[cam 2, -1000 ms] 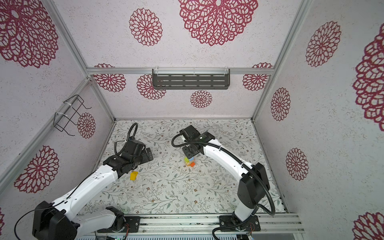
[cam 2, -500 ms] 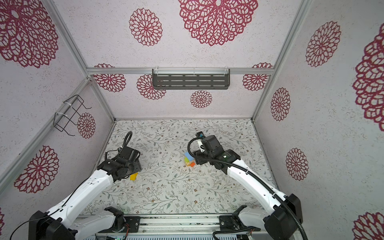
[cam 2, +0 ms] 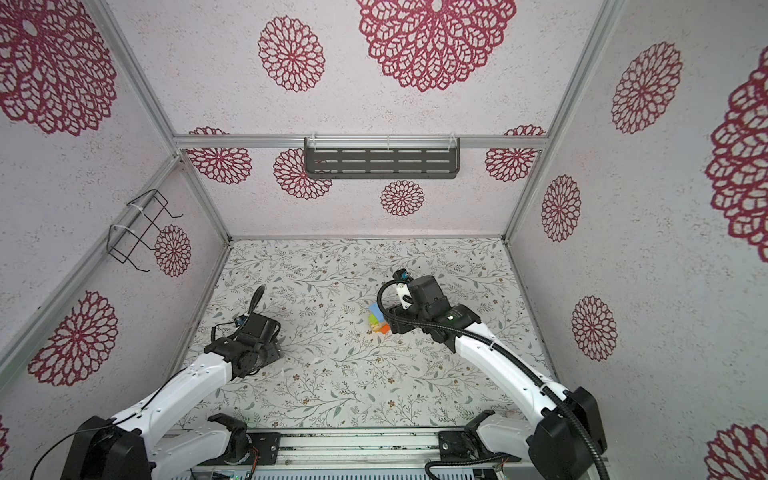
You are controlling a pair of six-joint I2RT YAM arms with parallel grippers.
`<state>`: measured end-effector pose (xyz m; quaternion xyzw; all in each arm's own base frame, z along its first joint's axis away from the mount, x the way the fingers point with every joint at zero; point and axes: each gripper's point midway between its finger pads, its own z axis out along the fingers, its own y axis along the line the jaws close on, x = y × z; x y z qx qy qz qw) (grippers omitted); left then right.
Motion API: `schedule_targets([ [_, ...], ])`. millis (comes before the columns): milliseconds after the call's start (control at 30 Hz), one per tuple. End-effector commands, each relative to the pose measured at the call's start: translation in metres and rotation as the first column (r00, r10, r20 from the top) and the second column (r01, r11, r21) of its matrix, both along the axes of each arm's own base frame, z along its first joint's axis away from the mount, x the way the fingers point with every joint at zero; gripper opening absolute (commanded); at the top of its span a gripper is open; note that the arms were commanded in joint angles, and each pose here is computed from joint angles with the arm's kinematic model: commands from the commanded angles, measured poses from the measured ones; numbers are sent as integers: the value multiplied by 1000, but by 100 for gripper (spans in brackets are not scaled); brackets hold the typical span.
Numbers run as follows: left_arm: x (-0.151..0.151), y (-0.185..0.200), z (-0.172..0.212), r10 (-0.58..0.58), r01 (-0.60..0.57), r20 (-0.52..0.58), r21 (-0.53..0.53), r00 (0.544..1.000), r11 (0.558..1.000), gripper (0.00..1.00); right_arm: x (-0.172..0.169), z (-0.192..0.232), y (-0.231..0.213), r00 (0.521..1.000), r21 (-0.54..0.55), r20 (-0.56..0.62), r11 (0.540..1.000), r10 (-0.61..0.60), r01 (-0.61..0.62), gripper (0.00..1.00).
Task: Build the wood block tower
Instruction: 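Open the right gripper and raise it while the left gripper reaches the yellow block, then close the left gripper on the yellow block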
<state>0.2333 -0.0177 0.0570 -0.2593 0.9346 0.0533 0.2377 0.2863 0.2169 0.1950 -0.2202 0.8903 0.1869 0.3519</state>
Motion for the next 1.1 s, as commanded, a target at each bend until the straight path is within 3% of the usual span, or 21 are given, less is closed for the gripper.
schedule_targets([
  [0,16,-1,4,15,-14,34,-29,999,999,77,4,7,4,1000,51,10,999,1,-1,72],
  [500,20,-5,-34,4,-14,-175,-55,985,998,67,8,3,-3,1000,57,4,998,-23,23,72],
  [1067,33,17,-40,96,-112,-212,-63,973,992,65,6,3,-5,1000,68,4,997,-25,24,72],
])
